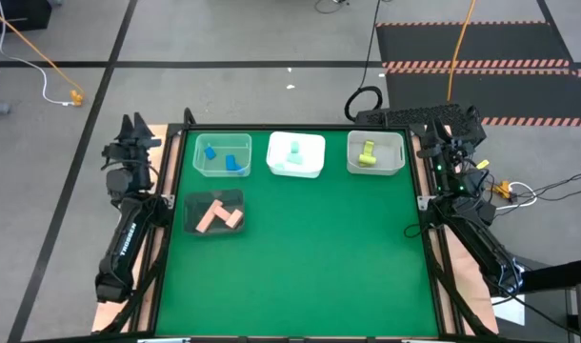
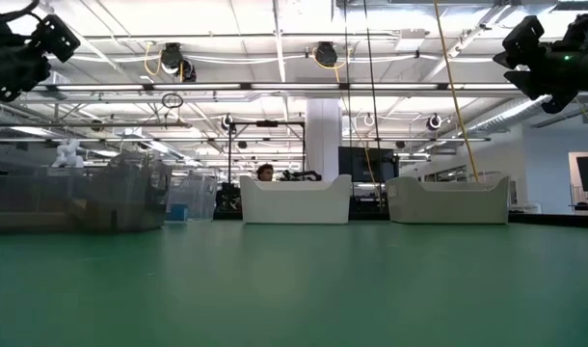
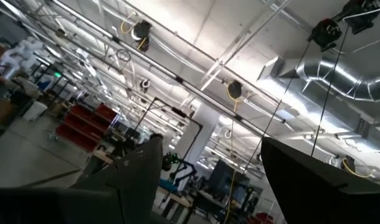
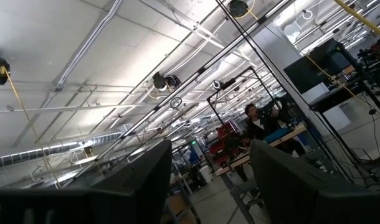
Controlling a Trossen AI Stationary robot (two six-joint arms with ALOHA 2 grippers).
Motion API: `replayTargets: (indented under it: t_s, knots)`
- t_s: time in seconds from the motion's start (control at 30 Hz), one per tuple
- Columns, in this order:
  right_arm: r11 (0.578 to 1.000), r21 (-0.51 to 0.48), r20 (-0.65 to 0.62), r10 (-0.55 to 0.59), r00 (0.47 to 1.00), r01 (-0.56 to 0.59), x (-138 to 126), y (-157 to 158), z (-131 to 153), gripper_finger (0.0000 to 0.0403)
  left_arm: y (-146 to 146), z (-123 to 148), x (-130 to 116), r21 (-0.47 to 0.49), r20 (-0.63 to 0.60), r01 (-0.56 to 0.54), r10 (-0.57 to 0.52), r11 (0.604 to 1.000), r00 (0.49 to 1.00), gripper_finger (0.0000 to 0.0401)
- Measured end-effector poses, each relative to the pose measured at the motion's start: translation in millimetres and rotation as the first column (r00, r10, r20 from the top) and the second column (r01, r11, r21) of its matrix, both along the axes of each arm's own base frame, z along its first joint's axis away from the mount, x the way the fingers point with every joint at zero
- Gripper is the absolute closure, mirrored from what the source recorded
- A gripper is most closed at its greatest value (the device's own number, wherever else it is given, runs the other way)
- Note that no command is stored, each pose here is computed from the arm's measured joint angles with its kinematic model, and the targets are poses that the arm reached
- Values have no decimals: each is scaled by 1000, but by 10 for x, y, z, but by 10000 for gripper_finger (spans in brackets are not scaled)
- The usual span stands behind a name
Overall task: Sort & place blocks by color
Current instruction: Return to Home Position
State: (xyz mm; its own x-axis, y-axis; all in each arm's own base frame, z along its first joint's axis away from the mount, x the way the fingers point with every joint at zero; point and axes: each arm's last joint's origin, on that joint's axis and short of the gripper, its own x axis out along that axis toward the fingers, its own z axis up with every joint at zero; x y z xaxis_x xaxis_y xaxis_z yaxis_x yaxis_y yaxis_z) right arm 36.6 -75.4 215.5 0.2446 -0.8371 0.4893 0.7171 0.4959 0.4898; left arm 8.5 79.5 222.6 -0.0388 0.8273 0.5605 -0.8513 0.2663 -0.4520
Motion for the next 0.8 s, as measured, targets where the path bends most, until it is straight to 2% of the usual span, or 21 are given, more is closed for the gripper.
replayTargets:
  t_s: [0.8]
  knots:
    - [1000, 0, 0, 0, 1000, 0, 0, 0, 0, 195, 3, -3, 1, -5, -2, -1, 1, 1000, 1000, 130]
